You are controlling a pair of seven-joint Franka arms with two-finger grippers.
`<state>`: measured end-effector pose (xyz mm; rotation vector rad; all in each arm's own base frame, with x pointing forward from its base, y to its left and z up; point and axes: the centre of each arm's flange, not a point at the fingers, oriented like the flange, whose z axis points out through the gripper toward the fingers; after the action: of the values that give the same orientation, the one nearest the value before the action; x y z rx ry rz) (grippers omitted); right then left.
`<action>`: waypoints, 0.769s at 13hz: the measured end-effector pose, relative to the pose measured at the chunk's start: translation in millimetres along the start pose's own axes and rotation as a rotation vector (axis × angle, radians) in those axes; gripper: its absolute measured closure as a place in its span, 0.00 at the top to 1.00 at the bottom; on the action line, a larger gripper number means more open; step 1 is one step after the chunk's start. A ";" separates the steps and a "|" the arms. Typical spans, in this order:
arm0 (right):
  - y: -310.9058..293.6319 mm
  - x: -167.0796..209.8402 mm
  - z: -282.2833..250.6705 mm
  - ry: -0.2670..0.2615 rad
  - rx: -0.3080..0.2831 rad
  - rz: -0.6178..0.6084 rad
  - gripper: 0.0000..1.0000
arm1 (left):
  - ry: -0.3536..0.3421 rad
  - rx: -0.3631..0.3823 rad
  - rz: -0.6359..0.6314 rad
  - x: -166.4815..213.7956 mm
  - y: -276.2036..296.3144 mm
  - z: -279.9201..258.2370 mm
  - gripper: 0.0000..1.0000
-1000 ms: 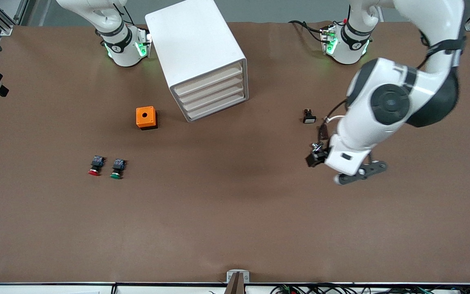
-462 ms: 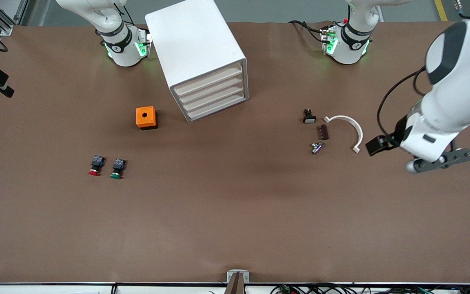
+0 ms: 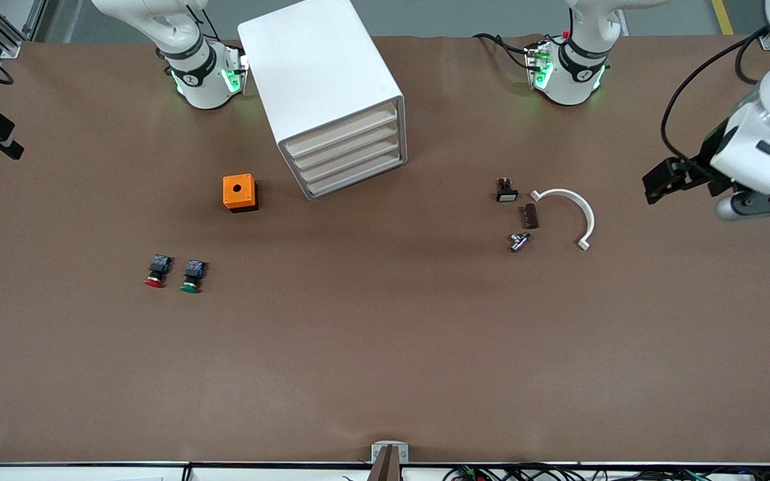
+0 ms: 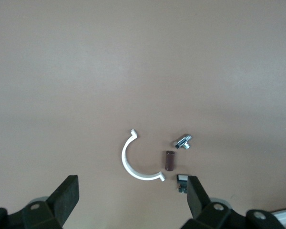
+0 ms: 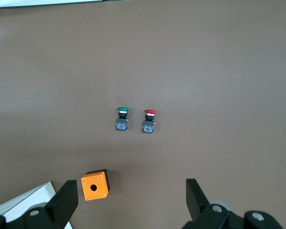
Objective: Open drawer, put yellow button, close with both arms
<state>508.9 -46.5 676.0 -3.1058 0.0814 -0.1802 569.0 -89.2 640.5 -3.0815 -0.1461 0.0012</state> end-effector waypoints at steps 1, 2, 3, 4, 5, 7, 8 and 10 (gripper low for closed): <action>-0.5 0.0 0.0 0.000 0.000 -0.001 1.00 | -0.001 -0.014 -0.004 -9.5 -13.1 -8.3 1.00; -1.3 0.1 -0.1 0.000 0.000 -0.003 1.00 | -0.003 -0.024 0.000 -19.5 -25.9 -13.8 1.00; -2.1 0.1 0.0 0.000 0.000 -0.004 1.00 | -0.007 -0.027 0.001 -29.9 -35.1 -16.1 1.00; -2.5 0.1 0.0 0.000 0.001 -0.005 1.00 | -0.011 -0.027 0.001 -37.5 -38.7 -15.9 1.00; -2.7 0.1 0.0 0.000 0.001 -0.005 1.00 | -0.016 -0.025 0.000 -41.7 -39.4 -14.5 1.00; -2.7 0.1 0.0 0.000 0.001 -0.005 1.00 | -0.023 -0.024 0.001 -43.0 -39.0 -11.3 1.00; -2.7 0.1 0.0 0.000 0.001 -0.005 1.00 | -0.025 -0.023 0.002 -42.9 -38.9 -10.1 1.00; -3.1 0.1 0.0 0.000 0.001 -0.006 1.00 | -0.026 -0.023 0.001 -42.7 -39.6 -9.5 1.00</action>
<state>509.2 -43.4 676.1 -3.1058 0.0718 -0.1805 522.7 -54.4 652.1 -3.1057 -0.1468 0.0396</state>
